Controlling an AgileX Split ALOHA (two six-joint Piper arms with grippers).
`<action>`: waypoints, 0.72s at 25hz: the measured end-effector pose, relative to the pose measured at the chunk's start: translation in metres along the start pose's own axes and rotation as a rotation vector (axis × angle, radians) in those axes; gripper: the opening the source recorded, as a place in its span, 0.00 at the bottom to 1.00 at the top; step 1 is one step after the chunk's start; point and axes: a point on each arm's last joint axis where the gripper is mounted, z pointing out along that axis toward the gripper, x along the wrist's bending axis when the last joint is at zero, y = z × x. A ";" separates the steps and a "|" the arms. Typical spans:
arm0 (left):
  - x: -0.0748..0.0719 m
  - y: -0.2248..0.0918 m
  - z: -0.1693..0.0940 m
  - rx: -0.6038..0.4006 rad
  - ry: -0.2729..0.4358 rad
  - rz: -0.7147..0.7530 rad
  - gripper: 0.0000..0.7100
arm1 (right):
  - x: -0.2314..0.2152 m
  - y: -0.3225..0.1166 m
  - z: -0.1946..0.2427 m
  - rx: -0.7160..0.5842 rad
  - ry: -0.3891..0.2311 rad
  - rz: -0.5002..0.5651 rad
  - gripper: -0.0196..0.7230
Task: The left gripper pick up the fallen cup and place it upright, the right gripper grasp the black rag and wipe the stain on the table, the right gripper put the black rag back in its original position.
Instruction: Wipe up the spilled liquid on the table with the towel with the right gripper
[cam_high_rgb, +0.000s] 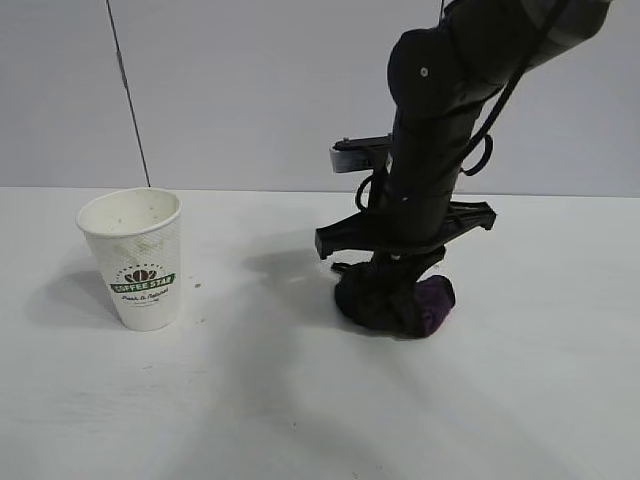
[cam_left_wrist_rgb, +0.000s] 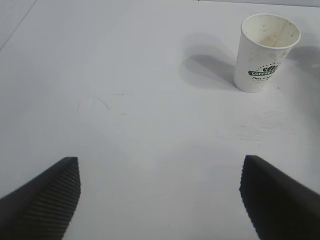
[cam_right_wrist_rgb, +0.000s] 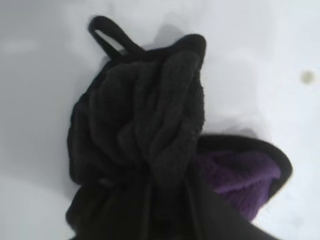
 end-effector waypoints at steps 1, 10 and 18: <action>0.000 0.000 0.000 0.000 0.000 0.000 0.88 | 0.003 -0.001 -0.004 0.011 0.035 -0.002 0.12; 0.000 0.000 0.000 0.000 0.000 0.000 0.88 | 0.037 0.011 0.002 -0.154 0.228 -0.031 0.12; 0.000 0.000 0.000 0.000 0.000 0.000 0.88 | 0.004 0.018 0.019 -0.197 0.061 -0.067 0.12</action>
